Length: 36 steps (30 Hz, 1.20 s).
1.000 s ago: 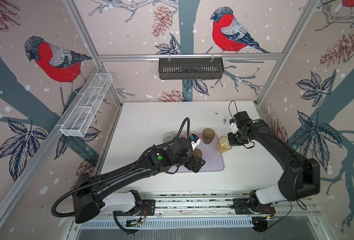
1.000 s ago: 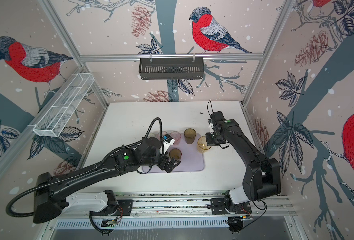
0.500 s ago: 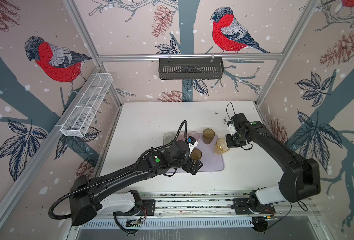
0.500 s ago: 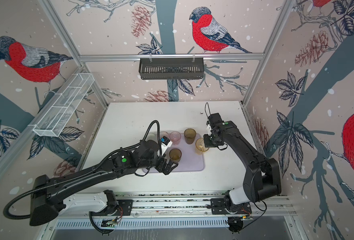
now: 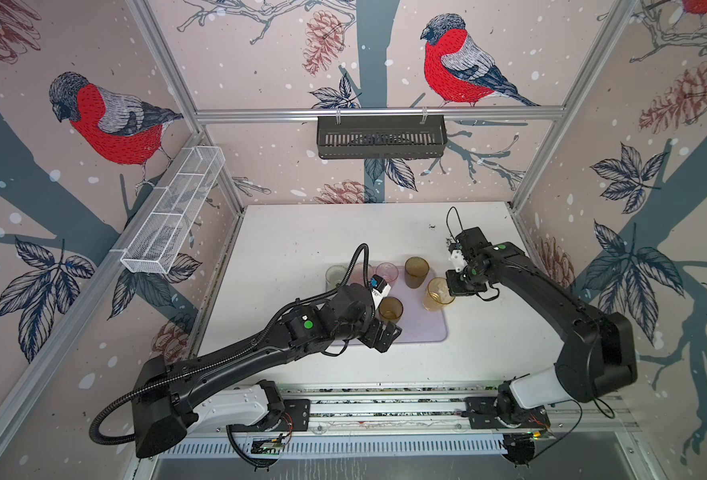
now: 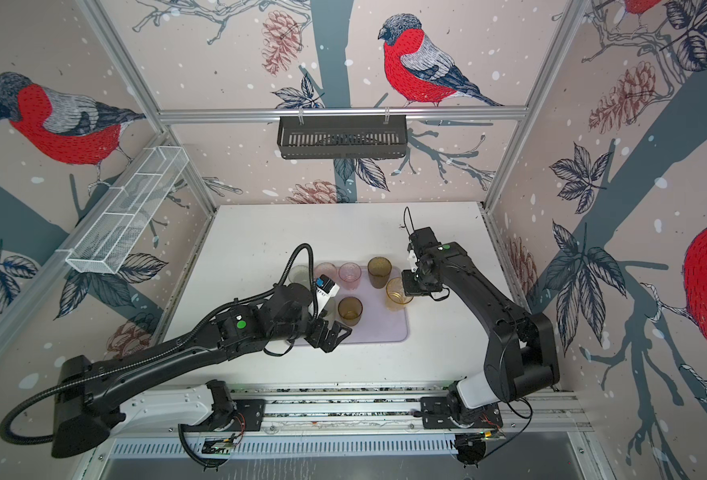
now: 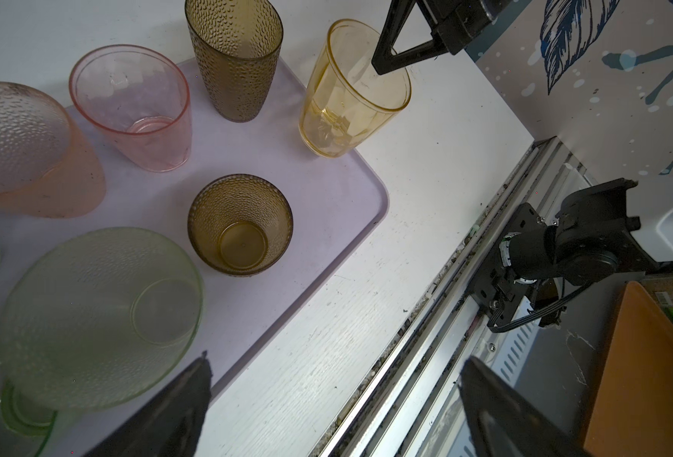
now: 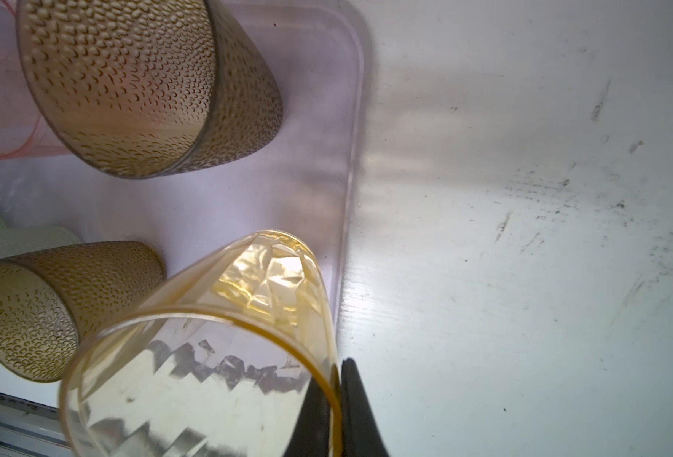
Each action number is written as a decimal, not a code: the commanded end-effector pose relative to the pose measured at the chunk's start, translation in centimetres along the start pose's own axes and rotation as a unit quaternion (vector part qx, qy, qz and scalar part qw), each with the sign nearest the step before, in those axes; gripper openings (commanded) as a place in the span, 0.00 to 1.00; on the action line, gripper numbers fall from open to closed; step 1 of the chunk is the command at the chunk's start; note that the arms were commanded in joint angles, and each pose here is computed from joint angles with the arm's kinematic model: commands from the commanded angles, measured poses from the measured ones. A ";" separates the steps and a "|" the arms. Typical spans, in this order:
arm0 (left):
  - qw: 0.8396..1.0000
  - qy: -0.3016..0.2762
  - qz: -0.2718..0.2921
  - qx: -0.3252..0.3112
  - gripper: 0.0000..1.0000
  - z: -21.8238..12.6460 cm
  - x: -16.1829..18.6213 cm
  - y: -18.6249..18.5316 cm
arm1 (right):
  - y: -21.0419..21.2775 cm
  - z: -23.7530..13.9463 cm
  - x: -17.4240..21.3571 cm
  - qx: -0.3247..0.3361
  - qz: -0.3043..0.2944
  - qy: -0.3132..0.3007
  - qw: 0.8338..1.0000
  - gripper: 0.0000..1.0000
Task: Place the glasses into the tray
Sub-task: 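Lift the yellow cup and carry it onto the tray while the left arm withdraws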
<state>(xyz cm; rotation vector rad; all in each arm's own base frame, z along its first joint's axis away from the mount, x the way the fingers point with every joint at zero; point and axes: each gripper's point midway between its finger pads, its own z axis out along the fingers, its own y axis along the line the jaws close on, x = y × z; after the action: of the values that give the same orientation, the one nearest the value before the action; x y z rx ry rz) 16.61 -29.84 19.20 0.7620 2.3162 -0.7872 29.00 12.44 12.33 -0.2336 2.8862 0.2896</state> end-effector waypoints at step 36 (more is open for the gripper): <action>0.998 -0.033 -0.054 -0.029 0.98 -3.8 1.8 2.1 | 3.2 1.8 1.5 0.014 -0.027 0.017 0.999 0.00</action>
<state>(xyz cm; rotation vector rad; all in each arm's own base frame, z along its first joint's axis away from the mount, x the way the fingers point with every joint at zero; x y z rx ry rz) 15.46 -25.72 19.91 0.6041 2.3171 -0.7905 27.47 15.86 10.80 -0.3227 2.9036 0.2690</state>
